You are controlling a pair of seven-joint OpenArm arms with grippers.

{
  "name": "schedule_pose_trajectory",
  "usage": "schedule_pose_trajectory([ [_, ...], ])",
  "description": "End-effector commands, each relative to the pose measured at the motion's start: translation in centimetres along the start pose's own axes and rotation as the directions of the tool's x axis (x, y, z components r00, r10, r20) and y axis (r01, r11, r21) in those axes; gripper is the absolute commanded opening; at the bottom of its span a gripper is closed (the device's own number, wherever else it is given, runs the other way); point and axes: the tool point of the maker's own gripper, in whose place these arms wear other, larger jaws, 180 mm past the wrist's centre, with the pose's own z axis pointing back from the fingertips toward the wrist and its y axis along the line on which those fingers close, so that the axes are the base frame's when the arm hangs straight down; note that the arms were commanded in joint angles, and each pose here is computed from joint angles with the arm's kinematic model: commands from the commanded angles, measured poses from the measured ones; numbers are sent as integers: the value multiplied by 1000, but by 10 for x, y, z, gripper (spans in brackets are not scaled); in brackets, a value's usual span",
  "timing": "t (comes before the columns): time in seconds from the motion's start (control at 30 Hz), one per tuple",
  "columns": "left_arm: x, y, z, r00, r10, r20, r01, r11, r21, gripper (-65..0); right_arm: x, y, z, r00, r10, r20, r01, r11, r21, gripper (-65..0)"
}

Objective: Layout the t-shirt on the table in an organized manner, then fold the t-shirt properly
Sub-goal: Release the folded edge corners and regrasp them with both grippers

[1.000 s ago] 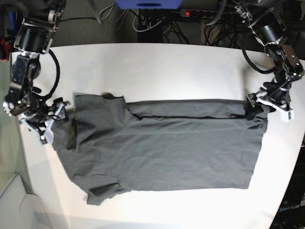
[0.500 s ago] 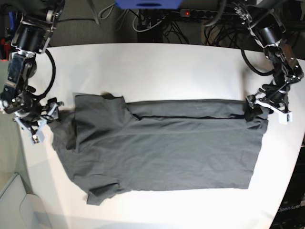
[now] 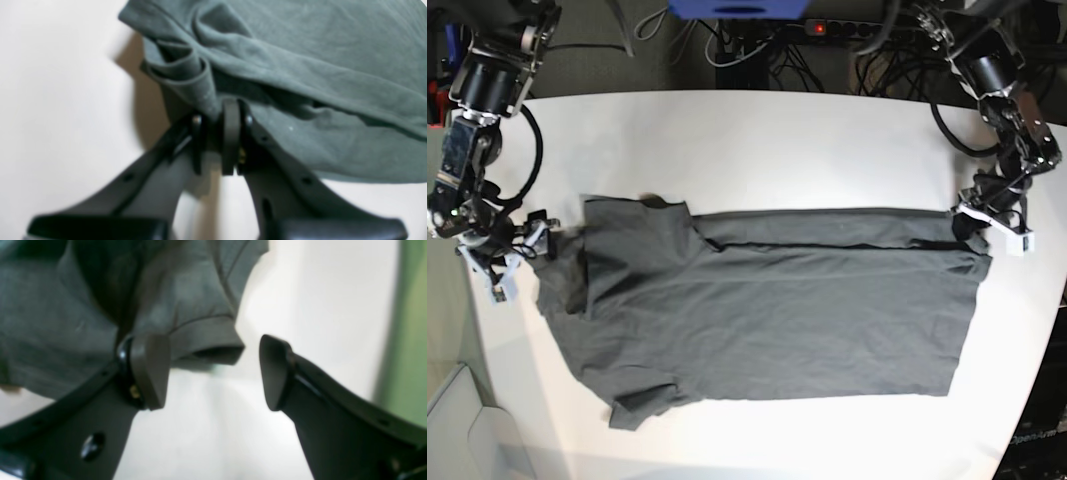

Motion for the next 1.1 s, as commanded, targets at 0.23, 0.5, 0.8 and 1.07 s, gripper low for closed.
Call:
schedule_pose_trajectory([
  [0.23, 20, 3, 4, 998, -12, 56, 12, 1000, -1, -567, 20, -21, -6, 999, -35, 38, 35, 999, 1, -227],
  [0.5, 15, 5, 5, 999, -12, 46, 12, 1000, 4, -568, 15, -19, -8, 999, -40, 30, 40, 999, 5, -277],
  [0.8, 15, 5, 6, 999, -11, 46, 10, 1000, 5, -566, -1, -15, -9, 999, -44, 0, 44, 999, 11, -641],
  [1.07, 2, 10, 11, 1000, -10, 24, 10, 1000, 14, -567, -28, -17, -6, 998, -44, -37, 44, 999, 4, -650],
])
